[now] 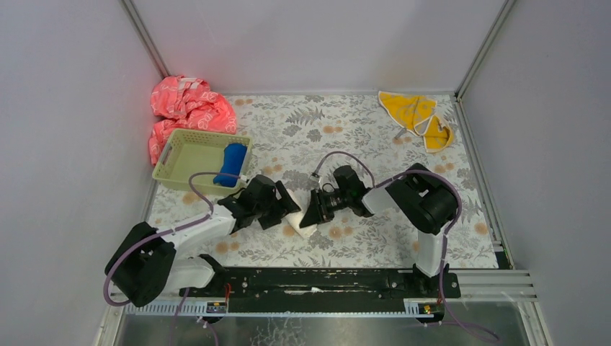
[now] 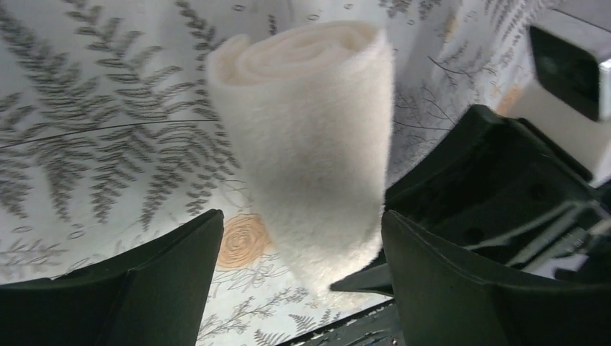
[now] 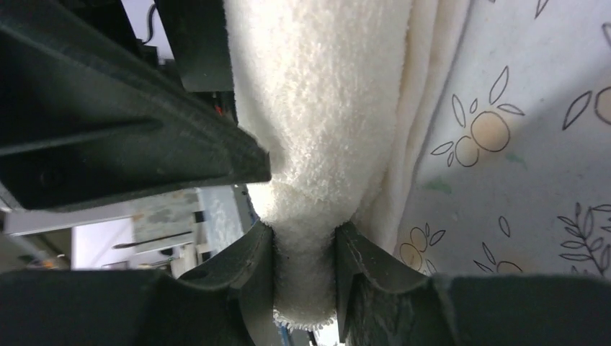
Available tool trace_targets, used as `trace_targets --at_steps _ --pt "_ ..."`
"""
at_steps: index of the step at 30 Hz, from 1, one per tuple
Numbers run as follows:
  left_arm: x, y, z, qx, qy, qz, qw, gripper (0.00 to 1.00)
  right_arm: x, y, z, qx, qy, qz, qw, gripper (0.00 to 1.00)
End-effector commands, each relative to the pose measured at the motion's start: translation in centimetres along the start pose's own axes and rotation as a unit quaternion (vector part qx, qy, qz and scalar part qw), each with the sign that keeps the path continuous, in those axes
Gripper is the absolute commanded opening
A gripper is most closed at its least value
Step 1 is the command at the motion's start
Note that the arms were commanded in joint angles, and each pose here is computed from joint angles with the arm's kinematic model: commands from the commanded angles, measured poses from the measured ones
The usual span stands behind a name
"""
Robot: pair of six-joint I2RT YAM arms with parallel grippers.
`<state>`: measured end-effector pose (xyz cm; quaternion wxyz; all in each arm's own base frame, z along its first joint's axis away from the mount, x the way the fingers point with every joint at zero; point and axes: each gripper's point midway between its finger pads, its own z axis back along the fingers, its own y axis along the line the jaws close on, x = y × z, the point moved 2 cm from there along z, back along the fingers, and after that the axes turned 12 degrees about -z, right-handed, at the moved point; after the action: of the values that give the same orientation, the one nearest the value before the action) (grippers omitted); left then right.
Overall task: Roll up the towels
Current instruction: Roll the towel at the center of the board, then pick up the towel at the center of the board.
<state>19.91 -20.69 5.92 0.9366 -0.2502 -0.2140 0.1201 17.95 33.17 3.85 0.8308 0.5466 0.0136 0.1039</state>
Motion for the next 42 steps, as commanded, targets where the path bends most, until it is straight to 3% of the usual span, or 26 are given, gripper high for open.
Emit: trace_targets --at_steps 1,8,14,22,29,36,42 --pt "1.4 -3.2 -0.5 -0.061 -0.033 0.007 0.998 0.78 -2.8 -2.1 -0.5 0.012 0.037 -0.127 0.991 0.28" --pt "1.0 -2.5 -1.8 -0.046 -0.021 0.005 0.999 0.74 -2.5 -2.8 -0.2 0.071 0.017 -0.217 0.973 0.3" --pt "-0.2 -1.3 -2.5 -0.03 -0.005 0.01 0.999 0.67 -2.5 -3.5 -0.3 0.07 0.015 -0.231 0.97 0.34" --pt "-0.8 -1.0 -3.4 -0.024 0.006 0.005 1.0 0.65 -2.3 -4.3 -0.7 0.048 0.014 -0.246 0.968 0.36" --pt "-1.1 -1.0 -4.0 -0.028 0.014 0.0 1.0 0.56 -1.7 -4.2 -0.6 0.093 0.001 -0.29 0.953 0.36" --pt "-0.3 -0.9 -4.0 0.002 0.008 -0.021 1.0 0.31 -1.0 -3.1 -0.1 0.107 -0.015 -0.27 0.957 0.57" --pt "3.5 -0.6 -2.5 0.037 -0.028 -0.055 0.997 0.25 -0.3 -0.9 1.3 0.092 -0.032 -0.204 0.974 0.66"
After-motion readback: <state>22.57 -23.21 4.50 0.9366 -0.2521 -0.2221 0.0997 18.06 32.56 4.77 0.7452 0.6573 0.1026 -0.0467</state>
